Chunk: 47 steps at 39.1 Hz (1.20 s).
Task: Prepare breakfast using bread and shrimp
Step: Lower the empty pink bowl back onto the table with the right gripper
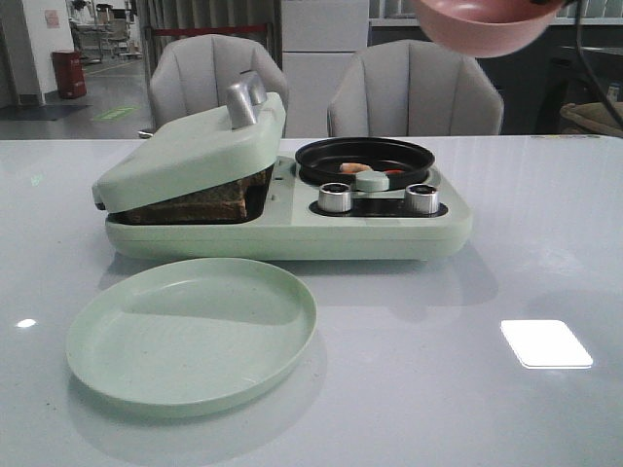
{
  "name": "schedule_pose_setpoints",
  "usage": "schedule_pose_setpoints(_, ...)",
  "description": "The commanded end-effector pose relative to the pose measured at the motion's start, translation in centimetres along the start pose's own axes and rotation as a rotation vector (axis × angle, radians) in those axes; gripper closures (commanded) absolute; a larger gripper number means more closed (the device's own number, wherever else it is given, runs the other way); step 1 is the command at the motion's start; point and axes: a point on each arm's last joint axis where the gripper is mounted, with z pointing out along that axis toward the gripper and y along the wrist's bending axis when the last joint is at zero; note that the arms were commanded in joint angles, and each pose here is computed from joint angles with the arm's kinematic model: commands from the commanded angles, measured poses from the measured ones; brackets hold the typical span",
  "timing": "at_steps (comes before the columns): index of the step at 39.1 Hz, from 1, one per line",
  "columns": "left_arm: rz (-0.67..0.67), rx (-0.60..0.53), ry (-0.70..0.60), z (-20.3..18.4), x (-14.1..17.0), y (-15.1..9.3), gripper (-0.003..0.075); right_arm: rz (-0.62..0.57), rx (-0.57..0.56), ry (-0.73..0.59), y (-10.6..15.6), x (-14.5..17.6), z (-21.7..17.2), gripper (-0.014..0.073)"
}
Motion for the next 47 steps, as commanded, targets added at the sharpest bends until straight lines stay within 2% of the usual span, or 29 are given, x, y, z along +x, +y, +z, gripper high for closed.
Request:
schedule_pose_setpoints(1,-0.03,-0.025,-0.078,-0.2,-1.4,0.3,0.0606,0.022,0.027,-0.028,-1.0,-2.0,-3.0,0.0454)
schedule_pose_setpoints(11,-0.03,-0.025,-0.078,-0.2,-1.4,0.3,0.0606,0.073,0.145,0.177,-4.6,-0.6,-3.4,0.0454)
schedule_pose_setpoints(17,-0.03,-0.025,-0.078,-0.2,-1.4,0.3,0.0606,0.104,0.195,0.295,-6.5,0.7,-2.3,0.0454)
schedule_pose_setpoints(22,-0.03,-0.025,-0.078,-0.2,-1.4,0.3,0.0606,0.053,0.194,0.414,-7.0,2.3,-0.5,0.0454)
schedule_pose_setpoints(29,-0.03,-0.025,-0.078,-0.2,-1.4,0.3,0.0606,0.075,0.143,0.472,-7.1,3.7,1.8,0.0454)
schedule_pose_setpoints(40,-0.03,-0.025,-0.078,-0.2,-1.4,0.3,0.0606,0.081,0.154,0.592,-8.1,6.5,5.0,0.0454)
schedule_pose_setpoints(47,-0.03,-0.025,-0.078,-0.2,-1.4,0.3,0.0606,0.023,0.139,0.6,-8.2,7.0,5.8,0.0449)
